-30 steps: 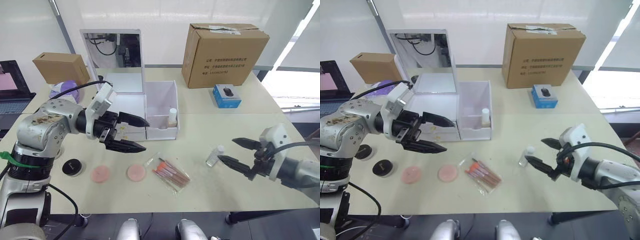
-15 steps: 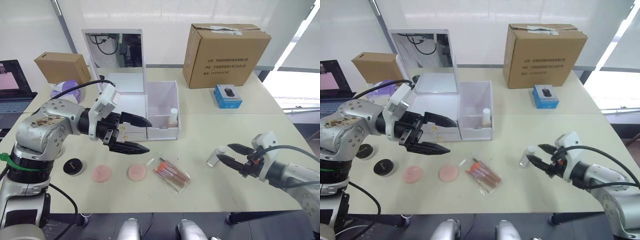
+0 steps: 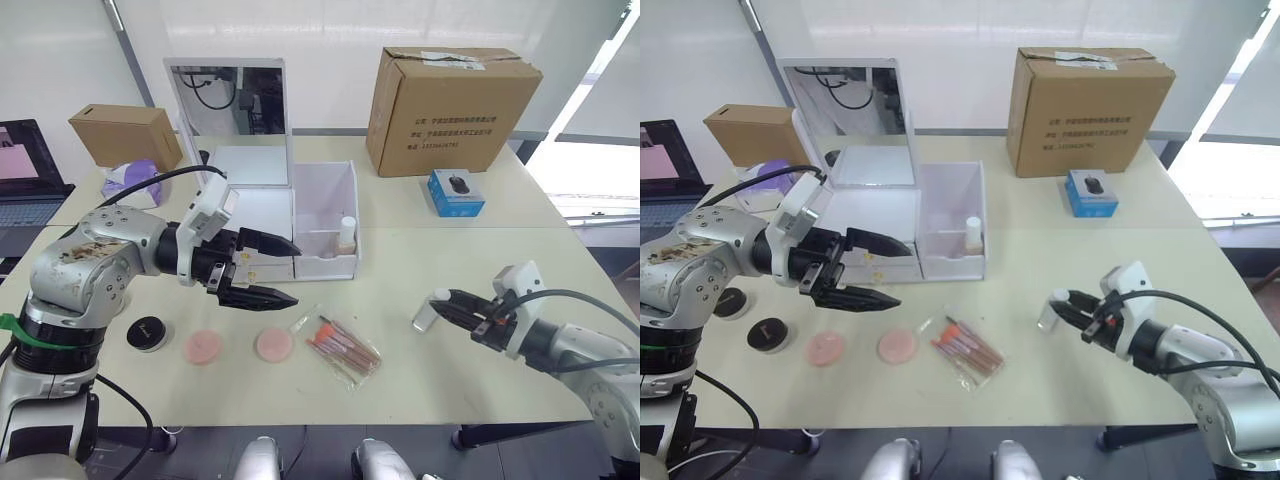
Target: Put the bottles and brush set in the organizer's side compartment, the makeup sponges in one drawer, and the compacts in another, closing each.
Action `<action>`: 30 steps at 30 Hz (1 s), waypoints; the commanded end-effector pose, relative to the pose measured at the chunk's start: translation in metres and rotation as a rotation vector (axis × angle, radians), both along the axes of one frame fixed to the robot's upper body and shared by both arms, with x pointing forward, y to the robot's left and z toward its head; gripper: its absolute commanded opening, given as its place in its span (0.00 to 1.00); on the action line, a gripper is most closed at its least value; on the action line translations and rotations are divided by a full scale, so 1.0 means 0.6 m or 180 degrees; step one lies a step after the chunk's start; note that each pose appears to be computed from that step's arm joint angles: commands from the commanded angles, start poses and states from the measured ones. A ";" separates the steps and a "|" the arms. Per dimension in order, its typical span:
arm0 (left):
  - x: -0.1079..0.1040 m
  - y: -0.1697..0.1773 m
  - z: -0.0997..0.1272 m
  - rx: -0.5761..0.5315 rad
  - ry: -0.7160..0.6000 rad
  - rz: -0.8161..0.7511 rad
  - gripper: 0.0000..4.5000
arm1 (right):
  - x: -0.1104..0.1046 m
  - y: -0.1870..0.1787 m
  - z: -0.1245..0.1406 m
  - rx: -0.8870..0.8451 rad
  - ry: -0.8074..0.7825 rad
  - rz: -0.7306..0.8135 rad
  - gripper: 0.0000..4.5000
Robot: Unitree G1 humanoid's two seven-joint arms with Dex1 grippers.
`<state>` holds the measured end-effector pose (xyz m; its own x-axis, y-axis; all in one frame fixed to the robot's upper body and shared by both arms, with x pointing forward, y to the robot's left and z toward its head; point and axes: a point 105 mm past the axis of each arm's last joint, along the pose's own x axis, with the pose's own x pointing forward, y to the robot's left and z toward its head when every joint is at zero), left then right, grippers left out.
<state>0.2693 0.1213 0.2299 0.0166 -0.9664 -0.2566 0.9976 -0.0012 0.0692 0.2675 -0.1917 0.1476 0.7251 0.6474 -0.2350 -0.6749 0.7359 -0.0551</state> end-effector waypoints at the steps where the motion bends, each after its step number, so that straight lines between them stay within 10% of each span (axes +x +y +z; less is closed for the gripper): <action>1: 0.004 0.018 0.010 -0.0090 -0.0117 0.0168 1.00 | 0.000 0.018 0.056 -0.0007 -0.0304 0.0213 0.19; 9: 0.005 0.063 -0.038 -0.0261 0.0055 0.0853 1.00 | 0.047 0.102 0.128 0.0091 -0.0360 0.0728 0.19; 16: -0.023 0.092 -0.052 -0.0526 -0.0009 0.1502 1.00 | 0.155 0.192 0.164 0.0156 -0.0606 0.1040 0.19; 30: -0.049 0.106 -0.072 -0.0576 -0.0109 0.2029 1.00 | 0.223 0.279 0.104 -0.0399 -0.0600 0.1375 0.19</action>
